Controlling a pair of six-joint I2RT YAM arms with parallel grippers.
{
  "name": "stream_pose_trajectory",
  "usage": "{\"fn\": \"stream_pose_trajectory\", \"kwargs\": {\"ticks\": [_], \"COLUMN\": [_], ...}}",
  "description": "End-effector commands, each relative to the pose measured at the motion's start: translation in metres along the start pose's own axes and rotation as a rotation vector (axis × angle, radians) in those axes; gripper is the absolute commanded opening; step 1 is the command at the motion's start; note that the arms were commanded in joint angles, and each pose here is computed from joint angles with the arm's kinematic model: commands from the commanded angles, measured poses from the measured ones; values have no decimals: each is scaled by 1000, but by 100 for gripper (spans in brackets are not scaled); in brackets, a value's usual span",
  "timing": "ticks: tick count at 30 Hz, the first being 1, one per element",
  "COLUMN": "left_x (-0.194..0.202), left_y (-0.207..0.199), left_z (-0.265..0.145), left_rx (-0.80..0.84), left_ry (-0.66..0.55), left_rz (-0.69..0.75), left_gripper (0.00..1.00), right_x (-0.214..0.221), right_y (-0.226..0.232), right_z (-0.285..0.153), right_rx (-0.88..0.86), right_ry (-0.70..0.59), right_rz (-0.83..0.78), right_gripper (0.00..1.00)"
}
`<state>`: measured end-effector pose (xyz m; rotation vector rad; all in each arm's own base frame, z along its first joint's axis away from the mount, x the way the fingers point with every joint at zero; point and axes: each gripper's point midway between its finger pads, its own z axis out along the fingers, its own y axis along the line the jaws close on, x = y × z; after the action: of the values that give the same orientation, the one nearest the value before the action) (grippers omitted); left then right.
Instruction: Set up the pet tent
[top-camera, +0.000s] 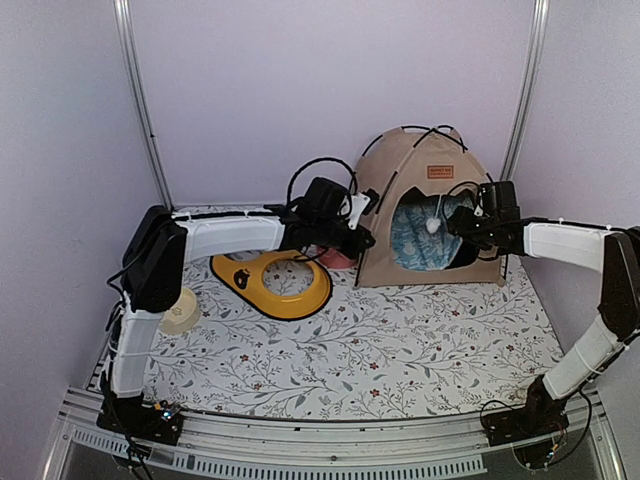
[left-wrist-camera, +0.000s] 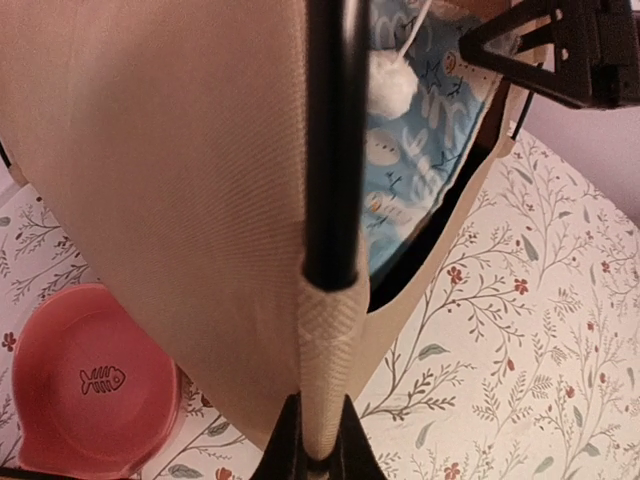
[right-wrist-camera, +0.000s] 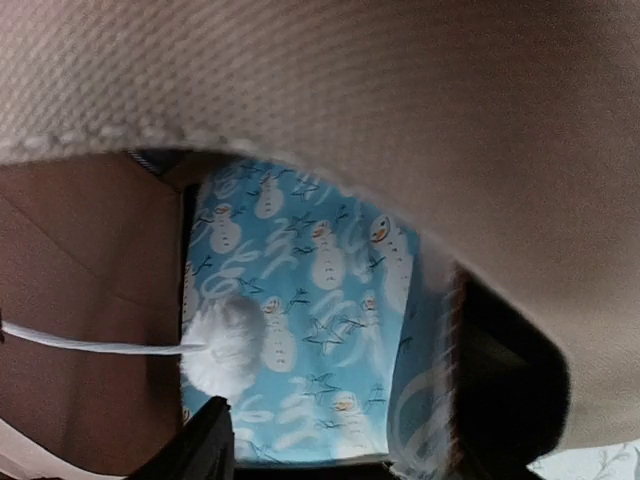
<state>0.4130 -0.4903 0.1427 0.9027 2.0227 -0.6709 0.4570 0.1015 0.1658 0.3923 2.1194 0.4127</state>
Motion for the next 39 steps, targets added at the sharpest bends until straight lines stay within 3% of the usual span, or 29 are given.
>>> {"fn": "stream_pose_trajectory", "kwargs": {"ticks": [1,5,11,13,18,21,29,35,39], "left_x": [-4,-3,-5,-5,-1,-2,-7,-7,-4], "left_y": [-26,-26,-33,-38,-47,-50,-55,-58,-63], "left_z": [-21,-25,-29,-31,-35,-39,-43,-42,-43], "left_rx": [115,115,151,177,226,246,269,288,319], "left_ry": [15,19,18,20,41,44,44,54,68], "left_rz": [-35,-68,-81,-74,-57,-54,-46,-40,-32], "left_gripper": [0,0,0,0,0,0,0,0,0], "right_x": [3,-2,9,17,43,62,82,74,57], "right_y": [-10,4,-1,-5,-13,-30,-57,-73,-70], "right_z": [-42,-76,-91,-85,-71,-61,-36,-5,11], "right_rx": [114,114,125,134,141,175,199,236,240], "right_ry": [15,-5,11,39,125,180,227,221,181], "right_rz": [-115,-168,-182,-188,-191,-157,-86,-65,-60], "right_gripper": [70,78,75,68,37,30,30,30,36]}}
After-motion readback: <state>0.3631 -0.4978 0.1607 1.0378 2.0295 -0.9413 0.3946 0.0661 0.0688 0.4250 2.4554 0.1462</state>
